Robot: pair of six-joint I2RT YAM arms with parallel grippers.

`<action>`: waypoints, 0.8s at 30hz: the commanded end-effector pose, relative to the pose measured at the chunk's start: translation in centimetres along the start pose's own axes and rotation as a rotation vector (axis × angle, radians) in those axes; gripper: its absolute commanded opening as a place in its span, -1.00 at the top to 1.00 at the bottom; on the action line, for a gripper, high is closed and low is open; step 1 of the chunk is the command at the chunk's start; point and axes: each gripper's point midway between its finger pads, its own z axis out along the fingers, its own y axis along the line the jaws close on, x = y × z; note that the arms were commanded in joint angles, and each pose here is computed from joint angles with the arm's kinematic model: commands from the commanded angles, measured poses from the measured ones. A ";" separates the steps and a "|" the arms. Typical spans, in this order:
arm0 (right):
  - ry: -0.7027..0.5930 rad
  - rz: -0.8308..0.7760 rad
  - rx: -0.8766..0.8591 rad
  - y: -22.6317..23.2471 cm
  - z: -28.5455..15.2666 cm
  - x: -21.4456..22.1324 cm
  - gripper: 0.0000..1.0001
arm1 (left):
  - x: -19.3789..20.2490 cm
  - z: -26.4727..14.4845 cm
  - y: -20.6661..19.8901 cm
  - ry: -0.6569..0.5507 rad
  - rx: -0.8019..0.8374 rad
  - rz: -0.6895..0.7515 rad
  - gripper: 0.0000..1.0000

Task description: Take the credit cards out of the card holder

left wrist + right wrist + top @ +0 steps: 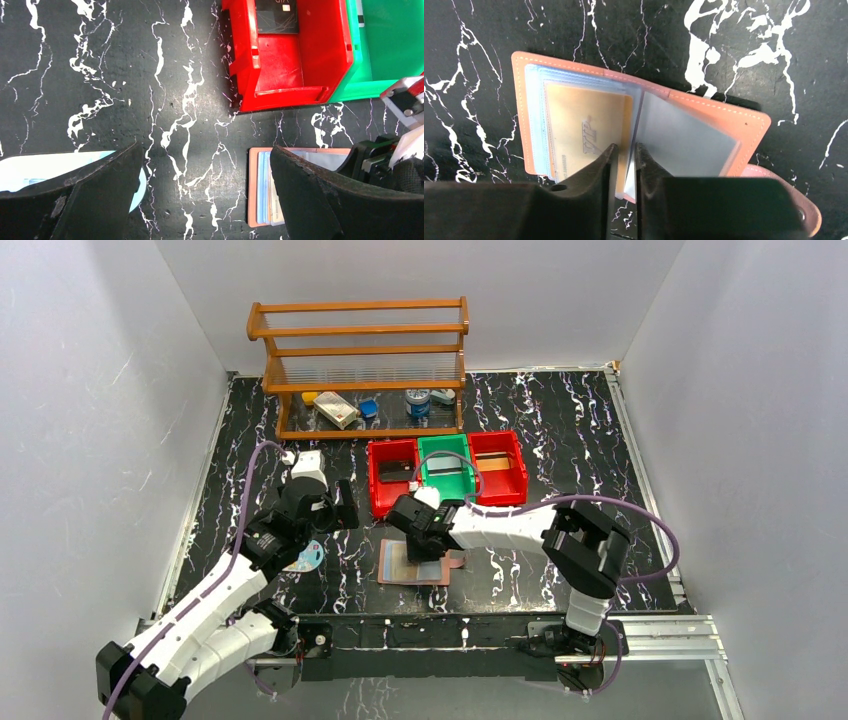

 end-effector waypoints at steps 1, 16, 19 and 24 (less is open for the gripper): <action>-0.027 0.056 -0.070 0.0 -0.6 -1.1 0.58 | -0.7 -0.4 -1.1 0.009 0.046 -0.020 -0.94; -0.031 0.032 -0.183 2.3 -2.7 -2.5 0.08 | -0.2 -0.9 -0.9 0.027 0.045 -0.033 -0.93; -0.042 0.027 -0.172 2.8 -3.1 -3.2 -0.22 | -1.0 -1.1 -0.5 -0.005 0.027 -0.017 -0.95; -0.017 0.016 -0.105 2.8 -2.0 -3.2 -0.36 | -1.3 -1.2 0.4 -0.017 -0.013 0.019 -0.96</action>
